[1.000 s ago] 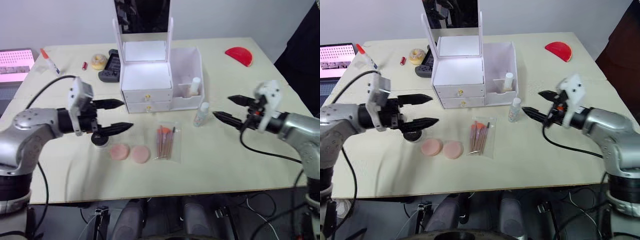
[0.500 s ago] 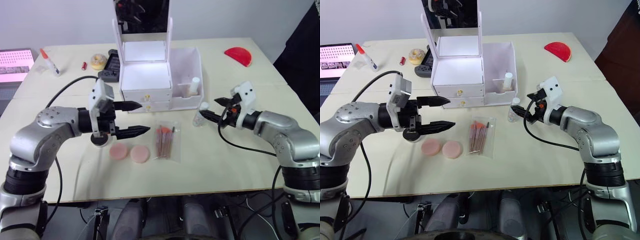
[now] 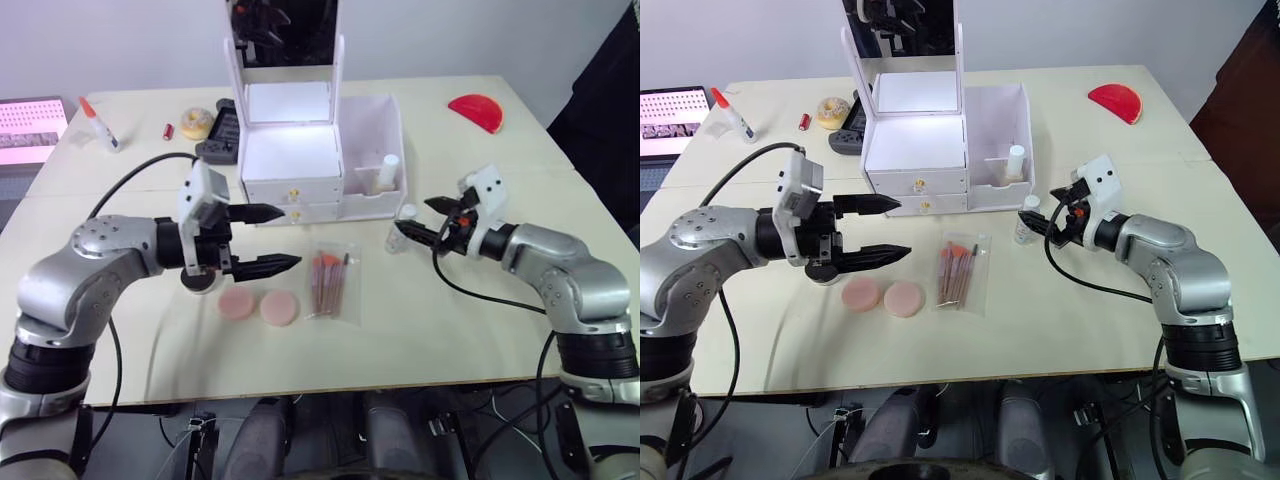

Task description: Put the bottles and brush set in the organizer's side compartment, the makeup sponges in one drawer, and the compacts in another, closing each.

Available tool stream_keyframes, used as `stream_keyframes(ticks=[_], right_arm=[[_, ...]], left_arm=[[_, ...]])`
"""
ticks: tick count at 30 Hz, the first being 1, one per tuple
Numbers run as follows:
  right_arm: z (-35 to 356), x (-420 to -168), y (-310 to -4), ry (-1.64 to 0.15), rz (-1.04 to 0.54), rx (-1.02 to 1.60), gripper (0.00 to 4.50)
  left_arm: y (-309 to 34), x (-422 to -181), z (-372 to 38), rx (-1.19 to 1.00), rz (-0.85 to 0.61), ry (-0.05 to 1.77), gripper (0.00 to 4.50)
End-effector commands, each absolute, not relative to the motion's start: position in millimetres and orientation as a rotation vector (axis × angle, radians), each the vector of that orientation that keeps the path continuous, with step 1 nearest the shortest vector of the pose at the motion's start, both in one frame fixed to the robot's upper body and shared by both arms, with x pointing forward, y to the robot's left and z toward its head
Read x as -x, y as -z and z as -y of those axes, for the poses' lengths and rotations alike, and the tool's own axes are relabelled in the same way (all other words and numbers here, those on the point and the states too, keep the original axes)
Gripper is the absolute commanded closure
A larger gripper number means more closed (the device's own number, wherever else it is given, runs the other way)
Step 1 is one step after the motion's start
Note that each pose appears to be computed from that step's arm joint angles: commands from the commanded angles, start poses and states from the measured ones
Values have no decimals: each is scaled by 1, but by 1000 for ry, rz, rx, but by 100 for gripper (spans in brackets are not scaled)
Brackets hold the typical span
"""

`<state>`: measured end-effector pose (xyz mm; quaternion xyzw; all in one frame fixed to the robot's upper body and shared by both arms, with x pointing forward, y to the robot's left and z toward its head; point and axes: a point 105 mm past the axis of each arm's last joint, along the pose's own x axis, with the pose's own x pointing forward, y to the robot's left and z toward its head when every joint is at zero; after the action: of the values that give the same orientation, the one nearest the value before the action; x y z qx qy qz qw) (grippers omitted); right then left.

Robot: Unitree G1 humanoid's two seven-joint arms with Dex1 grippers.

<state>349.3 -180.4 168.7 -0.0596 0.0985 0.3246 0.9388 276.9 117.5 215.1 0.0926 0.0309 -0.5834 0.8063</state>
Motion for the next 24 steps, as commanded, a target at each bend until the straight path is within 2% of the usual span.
stream_keyframes(ticks=[1, 2, 7, 24], right_arm=[[178, -352, -183, -669, -139, 142, 64], [177, -353, -183, -668, -138, 139, 94], [177, -354, -183, -669, -135, 137, 340], [168, -346, -189, -720, -122, 177, 345]], left_arm=[[-225, -276, -121, -219, -24, 1239, 0], [-224, -276, -122, -220, -26, 1238, 0], [-223, -276, -123, -216, -30, 1238, 0], [-221, -274, -125, -211, -33, 1233, 0]])
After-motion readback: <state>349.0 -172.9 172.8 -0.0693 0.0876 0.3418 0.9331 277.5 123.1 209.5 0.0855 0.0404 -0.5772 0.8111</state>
